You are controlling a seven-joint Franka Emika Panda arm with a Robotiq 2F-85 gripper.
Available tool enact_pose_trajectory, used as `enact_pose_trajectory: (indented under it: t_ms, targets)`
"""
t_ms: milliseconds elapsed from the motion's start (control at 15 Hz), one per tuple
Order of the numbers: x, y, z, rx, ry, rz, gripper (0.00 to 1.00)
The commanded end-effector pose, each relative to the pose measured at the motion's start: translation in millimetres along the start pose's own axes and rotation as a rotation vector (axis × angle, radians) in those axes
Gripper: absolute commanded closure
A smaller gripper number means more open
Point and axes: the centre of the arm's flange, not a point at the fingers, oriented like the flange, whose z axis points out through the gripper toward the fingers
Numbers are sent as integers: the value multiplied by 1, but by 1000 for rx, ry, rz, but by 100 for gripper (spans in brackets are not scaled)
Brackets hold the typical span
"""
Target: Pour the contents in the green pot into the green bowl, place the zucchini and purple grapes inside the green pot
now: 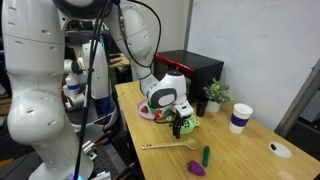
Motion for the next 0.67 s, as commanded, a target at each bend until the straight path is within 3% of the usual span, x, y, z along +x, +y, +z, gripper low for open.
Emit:
enact_pose_trajectory:
  t_ms: [0,533,600]
  targets:
    - [7,-4,12,-2,21,24,0]
    - [5,-17,17,25,27,36,0]
    - [5,-18,18,26,30,36,25]
